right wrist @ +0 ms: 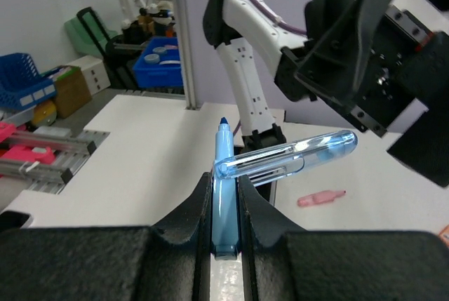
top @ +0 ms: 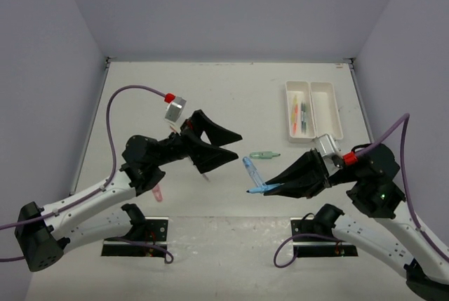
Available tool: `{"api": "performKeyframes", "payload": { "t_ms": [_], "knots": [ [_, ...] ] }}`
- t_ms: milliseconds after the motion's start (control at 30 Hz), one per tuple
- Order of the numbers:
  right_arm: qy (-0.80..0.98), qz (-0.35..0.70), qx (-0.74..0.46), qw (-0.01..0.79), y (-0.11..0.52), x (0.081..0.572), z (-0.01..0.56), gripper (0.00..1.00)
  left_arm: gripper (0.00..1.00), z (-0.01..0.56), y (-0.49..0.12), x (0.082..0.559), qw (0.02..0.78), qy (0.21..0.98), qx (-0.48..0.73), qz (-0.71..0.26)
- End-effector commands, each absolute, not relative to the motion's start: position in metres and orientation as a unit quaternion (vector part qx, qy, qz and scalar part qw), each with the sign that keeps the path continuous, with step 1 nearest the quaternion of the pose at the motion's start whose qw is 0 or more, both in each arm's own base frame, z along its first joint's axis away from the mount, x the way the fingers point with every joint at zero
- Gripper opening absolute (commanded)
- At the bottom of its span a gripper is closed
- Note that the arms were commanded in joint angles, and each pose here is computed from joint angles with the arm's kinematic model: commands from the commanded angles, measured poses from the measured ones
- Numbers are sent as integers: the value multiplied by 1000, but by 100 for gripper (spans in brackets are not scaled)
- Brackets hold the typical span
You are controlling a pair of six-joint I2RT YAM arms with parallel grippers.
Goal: Sort the stationery into containers
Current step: Close the pen cap on the pen.
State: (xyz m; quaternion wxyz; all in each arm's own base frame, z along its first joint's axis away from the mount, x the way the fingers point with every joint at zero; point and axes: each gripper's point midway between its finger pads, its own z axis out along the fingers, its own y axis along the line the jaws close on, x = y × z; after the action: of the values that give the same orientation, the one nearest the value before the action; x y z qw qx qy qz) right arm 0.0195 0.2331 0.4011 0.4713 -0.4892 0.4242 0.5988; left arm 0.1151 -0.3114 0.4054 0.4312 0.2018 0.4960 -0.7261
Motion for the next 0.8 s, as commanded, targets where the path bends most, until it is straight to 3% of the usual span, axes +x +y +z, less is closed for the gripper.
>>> {"api": "performKeyframes", "payload": {
  "t_ms": [0,100,200,467,533,700,767],
  "knots": [
    [361,611,-526,469,224,-3,422,0,83,426,-302,83,406,423,253,-770],
    [370,607,-513,481,229,6,429,0,67,429,-303,70,388,400,276,-783],
    [385,602,-505,484,235,15,430,0,58,436,-304,61,383,381,288,-791],
    [394,595,-494,497,242,28,436,0,54,445,-303,44,371,358,306,-800],
    [402,594,-490,496,245,33,434,0,45,445,-304,45,374,358,303,-800],
    [443,586,-458,500,254,53,422,0,9,448,-307,54,391,376,292,-787],
    [467,580,-430,511,255,64,421,0,2,448,-308,61,405,391,282,-777]
  ]
}}
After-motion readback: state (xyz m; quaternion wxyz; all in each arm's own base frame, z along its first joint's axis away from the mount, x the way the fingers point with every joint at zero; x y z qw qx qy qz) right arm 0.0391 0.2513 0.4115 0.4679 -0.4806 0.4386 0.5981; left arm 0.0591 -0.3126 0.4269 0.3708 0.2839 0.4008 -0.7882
